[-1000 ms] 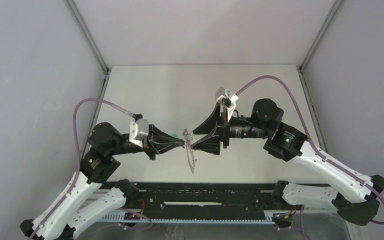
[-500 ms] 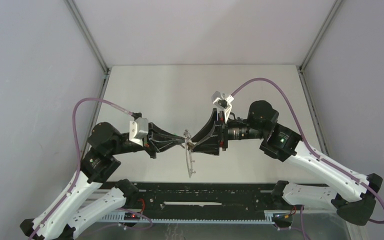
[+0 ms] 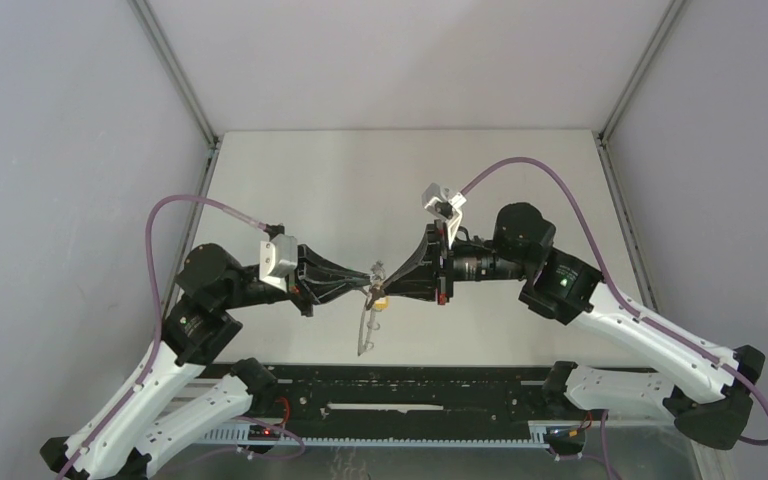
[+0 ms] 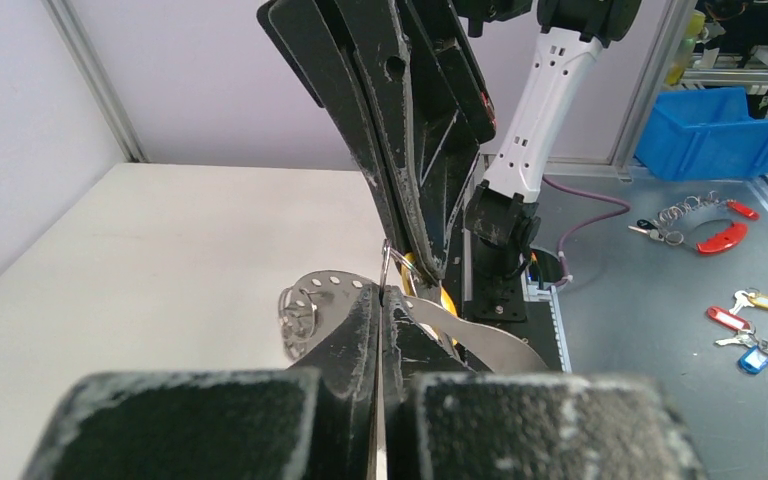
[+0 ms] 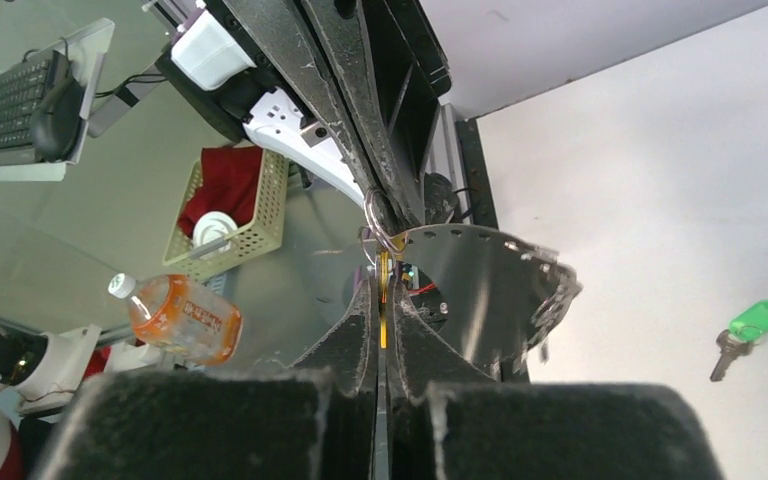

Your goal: Put the keys on the keyring

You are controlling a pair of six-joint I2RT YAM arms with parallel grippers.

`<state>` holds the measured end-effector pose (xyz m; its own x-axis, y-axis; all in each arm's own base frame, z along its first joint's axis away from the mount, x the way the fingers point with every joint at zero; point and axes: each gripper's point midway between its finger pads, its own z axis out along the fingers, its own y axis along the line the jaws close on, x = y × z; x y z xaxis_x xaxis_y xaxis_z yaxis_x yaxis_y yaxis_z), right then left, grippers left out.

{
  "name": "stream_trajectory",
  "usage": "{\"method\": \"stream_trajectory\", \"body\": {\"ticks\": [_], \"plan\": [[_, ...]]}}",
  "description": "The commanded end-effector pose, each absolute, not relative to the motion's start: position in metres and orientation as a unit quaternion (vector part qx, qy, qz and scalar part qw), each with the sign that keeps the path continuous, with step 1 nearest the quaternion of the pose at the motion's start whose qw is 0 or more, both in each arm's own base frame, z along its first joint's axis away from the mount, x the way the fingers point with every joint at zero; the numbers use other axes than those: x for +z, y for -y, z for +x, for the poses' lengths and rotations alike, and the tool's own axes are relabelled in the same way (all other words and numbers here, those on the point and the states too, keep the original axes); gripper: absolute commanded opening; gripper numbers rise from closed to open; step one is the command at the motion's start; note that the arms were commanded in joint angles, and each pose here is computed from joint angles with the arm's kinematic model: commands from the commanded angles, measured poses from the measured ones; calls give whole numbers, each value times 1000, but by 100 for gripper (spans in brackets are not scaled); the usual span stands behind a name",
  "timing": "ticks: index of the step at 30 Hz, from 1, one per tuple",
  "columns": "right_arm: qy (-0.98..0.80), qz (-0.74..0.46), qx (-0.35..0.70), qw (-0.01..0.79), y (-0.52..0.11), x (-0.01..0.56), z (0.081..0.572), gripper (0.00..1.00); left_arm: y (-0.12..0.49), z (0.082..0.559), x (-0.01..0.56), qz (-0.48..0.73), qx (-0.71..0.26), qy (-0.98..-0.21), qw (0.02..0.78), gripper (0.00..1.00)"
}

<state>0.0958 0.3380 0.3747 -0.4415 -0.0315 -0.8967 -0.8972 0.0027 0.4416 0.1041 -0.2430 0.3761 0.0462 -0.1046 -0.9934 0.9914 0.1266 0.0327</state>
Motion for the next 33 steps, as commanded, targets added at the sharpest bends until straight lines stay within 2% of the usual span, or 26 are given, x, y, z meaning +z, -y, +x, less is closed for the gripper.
{"method": "stream_trajectory", "body": {"ticks": [1,18,22,26,27,32,33], "plan": [[-603,-388,574,396,-334,378,98,0,242,107,389,445,-477,-476,589,0],[-617,-403,587,335,-334,361,88,0,241,104,392,451,-479,-467,591,0],[-610,-399,589,349,-331,368,91,19,242,103,389,454,-479,-469,587,0],[-602,-387,585,381,-320,381,101,49,242,104,385,458,-476,-472,584,0],[-604,-381,579,394,-317,384,106,61,242,105,384,458,-473,-473,585,0],[-615,-375,516,464,-303,382,123,88,240,116,382,446,-455,-488,596,0],[-619,-377,496,477,-302,378,126,96,240,120,382,439,-449,-493,601,0]]}}
